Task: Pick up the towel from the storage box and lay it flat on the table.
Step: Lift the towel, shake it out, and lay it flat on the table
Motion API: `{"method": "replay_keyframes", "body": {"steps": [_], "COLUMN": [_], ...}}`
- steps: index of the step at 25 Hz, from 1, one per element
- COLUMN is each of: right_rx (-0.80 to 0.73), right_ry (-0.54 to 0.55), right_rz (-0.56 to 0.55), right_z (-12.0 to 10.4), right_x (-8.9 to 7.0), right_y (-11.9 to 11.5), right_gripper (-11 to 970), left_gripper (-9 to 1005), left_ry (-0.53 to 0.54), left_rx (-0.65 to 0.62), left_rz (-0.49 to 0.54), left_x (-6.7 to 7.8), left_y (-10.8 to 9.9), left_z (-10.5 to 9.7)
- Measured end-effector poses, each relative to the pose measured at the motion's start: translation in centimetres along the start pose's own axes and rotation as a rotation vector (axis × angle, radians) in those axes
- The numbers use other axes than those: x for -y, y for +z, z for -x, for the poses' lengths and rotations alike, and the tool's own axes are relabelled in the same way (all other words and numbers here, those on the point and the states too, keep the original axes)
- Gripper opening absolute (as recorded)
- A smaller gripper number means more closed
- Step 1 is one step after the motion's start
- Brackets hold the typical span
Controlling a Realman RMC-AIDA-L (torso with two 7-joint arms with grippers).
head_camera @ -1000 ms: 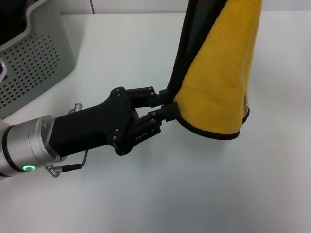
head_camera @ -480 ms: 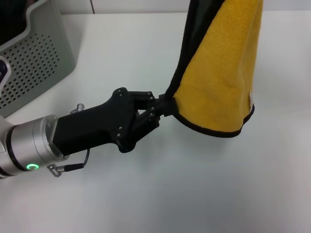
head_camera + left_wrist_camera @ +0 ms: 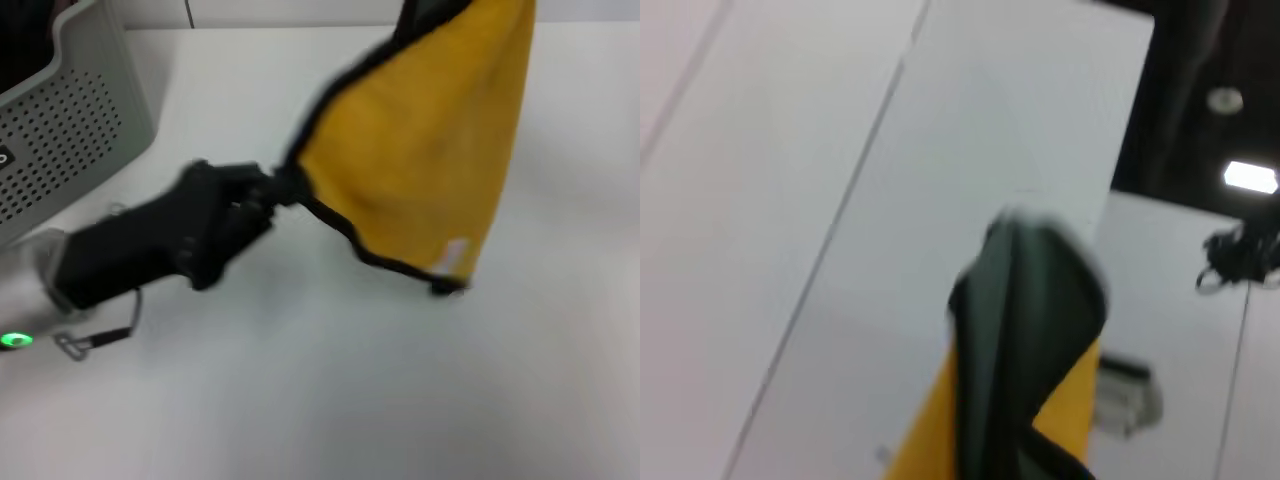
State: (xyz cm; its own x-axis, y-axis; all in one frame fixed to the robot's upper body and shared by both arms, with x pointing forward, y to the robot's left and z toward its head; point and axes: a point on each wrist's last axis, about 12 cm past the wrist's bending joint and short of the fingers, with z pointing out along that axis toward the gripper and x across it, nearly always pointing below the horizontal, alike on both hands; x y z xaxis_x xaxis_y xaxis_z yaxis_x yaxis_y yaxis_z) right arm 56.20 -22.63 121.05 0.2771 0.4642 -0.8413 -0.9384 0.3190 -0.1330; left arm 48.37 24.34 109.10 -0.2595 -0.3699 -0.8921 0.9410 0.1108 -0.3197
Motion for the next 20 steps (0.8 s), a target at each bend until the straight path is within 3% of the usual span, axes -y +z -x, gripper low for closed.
{"method": "replay_keyframes", "body": {"steps": [6, 13, 17, 20], "right_rx": [-0.199, -0.369, -0.387, -0.355], "right_ry": [0.111, 0.174, 0.207, 0.265], "right_rz": [-0.057, -0.071, -0.010, 0.056], "right_z": [0.1, 0.2, 0.0, -0.5], "right_x": [1.6, 2.6, 1.5, -1.4], "right_y": [-2.4, -3.0, -3.1, -4.5], "right_gripper": [17, 18, 18, 18], "left_gripper": [21, 21, 21, 22], "left_ry": [0.041, 0.092, 0.065, 0.049], "left_rx": [0.090, 0.051, -0.031, -0.119], "left_rz": [0.012, -0.007, -0.036, -0.047], "left_x": [0.8, 1.3, 0.8, 0.9], "left_y": [-3.1, -4.1, -3.9, -4.5], "left_z": [3.5, 7.5, 8.4, 8.3]}}
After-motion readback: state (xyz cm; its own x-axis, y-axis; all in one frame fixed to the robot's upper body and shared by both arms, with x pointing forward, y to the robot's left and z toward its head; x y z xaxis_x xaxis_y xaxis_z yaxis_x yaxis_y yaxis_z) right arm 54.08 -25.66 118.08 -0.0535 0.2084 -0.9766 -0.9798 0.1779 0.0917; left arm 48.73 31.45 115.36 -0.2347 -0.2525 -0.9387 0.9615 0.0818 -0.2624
